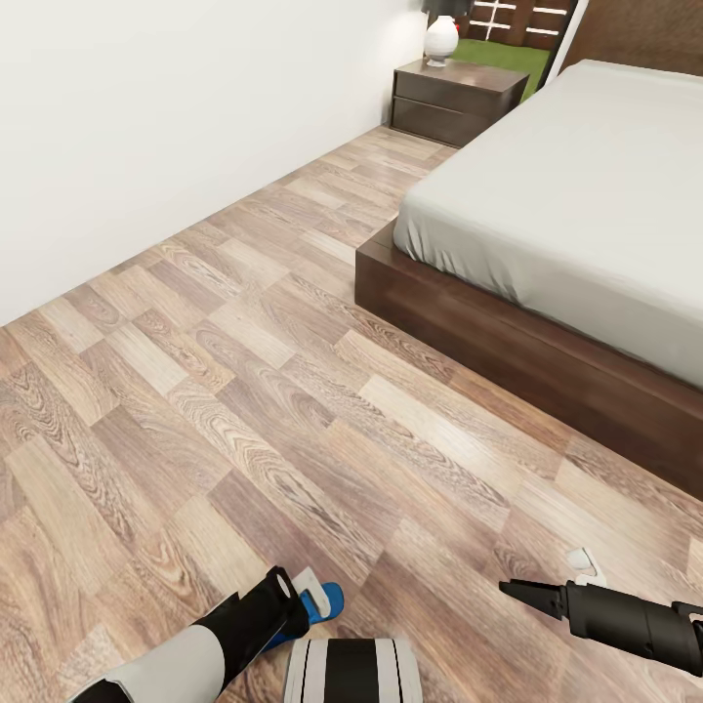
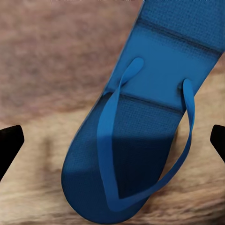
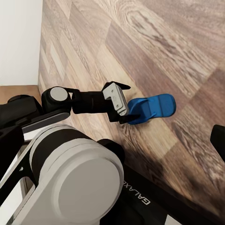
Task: In the bedroom, move the book from the bed onto either nightstand, and place the two sandals side by side next to the bed.
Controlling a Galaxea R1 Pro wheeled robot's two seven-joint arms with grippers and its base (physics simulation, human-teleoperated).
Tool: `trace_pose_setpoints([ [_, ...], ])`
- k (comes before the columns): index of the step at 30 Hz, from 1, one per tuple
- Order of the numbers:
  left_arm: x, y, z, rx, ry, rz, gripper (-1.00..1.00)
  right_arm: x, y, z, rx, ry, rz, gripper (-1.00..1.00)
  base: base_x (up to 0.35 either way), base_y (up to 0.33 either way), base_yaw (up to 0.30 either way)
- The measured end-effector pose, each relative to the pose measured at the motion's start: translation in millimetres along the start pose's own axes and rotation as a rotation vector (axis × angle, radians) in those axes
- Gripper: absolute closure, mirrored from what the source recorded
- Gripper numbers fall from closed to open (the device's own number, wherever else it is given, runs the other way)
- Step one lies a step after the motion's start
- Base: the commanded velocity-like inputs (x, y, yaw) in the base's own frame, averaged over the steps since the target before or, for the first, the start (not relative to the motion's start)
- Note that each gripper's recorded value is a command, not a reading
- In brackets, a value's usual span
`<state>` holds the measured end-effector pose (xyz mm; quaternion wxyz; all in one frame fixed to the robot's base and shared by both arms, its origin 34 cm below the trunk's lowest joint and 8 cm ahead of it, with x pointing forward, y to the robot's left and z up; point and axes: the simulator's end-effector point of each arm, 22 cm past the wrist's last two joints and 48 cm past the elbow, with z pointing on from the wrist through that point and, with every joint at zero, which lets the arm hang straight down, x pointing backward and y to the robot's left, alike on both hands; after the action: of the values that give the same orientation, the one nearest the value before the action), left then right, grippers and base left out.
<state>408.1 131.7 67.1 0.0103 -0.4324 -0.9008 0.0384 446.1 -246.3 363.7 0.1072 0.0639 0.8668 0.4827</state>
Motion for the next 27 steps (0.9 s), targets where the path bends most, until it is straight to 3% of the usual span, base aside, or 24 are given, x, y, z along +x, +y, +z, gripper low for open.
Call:
trace_pose_setpoints([
  [27, 1.4, -4.9, 5.4, 0.012, 0.004, 0.0, -1.0, 2.9, -5.4, 2.7, 0.003, 0.009, 0.013, -1.0, 0.0, 0.0, 0.0],
])
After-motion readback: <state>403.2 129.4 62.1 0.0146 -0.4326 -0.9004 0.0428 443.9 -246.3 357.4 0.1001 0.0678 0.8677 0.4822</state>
